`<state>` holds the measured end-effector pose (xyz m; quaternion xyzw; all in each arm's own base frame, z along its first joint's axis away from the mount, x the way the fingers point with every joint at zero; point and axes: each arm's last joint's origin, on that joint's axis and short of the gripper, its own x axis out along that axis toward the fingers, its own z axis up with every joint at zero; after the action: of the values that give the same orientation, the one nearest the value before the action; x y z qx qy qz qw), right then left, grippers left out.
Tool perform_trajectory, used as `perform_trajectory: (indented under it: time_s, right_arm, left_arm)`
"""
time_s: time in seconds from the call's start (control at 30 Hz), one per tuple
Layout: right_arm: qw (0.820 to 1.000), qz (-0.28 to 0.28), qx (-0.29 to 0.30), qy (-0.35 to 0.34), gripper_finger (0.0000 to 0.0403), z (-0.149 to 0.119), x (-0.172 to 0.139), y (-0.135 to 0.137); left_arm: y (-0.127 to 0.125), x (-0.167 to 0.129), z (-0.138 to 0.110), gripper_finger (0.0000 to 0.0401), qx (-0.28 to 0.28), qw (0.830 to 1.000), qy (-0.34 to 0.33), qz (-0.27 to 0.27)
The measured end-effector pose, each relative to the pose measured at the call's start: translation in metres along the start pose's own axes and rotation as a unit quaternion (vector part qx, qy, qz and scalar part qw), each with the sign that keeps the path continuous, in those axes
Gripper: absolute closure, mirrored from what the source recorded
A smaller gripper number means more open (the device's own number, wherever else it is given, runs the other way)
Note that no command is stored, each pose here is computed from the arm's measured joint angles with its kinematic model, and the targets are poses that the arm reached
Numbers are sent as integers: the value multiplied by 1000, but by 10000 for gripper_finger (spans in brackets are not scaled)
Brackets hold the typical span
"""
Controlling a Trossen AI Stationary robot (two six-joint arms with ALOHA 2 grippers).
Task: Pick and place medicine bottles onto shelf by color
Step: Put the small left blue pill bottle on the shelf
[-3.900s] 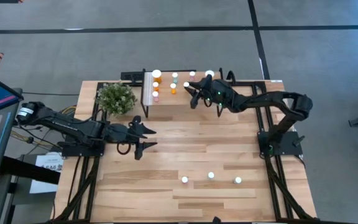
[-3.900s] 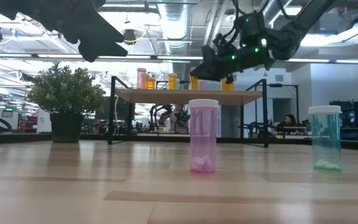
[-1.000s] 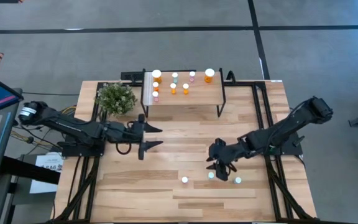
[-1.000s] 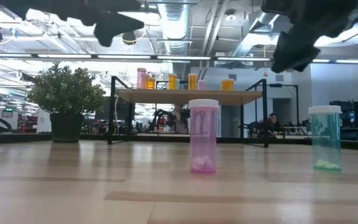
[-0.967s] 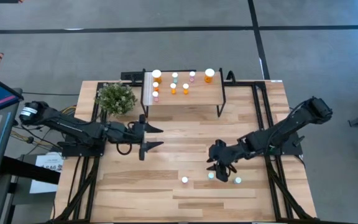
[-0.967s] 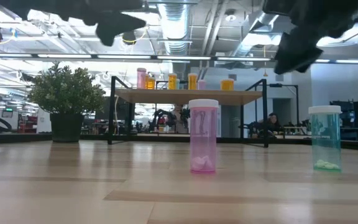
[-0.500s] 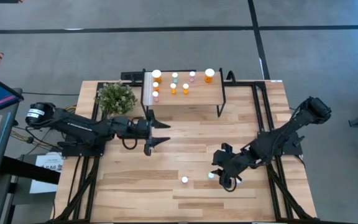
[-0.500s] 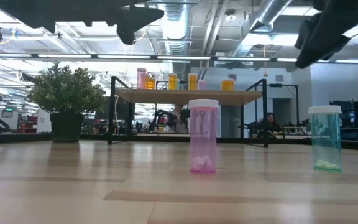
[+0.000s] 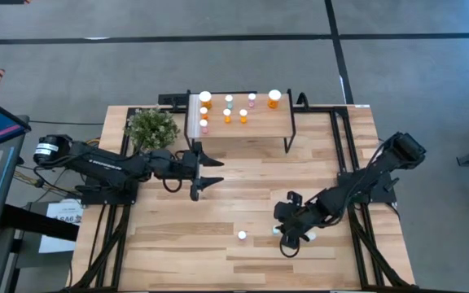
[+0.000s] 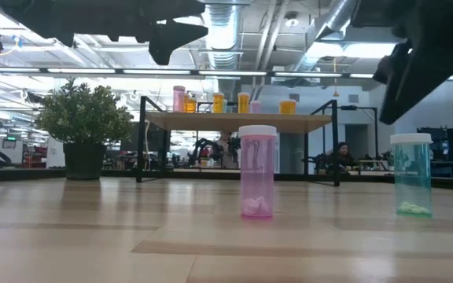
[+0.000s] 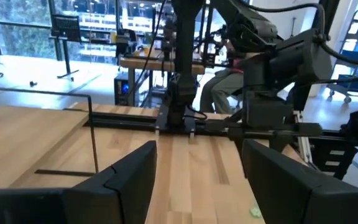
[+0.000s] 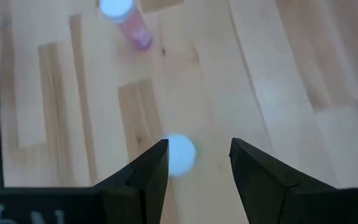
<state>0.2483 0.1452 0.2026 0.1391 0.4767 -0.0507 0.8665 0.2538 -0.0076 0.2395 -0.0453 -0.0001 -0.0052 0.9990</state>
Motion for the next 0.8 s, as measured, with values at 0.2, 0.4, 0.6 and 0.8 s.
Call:
perform_trajectory:
  time_s: [0.2,0.4,0.6,0.8]
  right_arm:
    - [1000,2,1,15,211,-1,5,0]
    - [1000,2,2,25,211,-2,18,2]
    - [999,15,-6,48,209,-5,33,5]
    - [998,-1,-12,67,209,-7,41,5]
  left_arm:
    - [0,0,-1,176,2,1000,7,1]
    - [0,0,-3,176,2,1000,18,2]
    - [0,0,-5,176,0,1000,25,3]
    - [1,0,-6,176,1,1000,30,4]
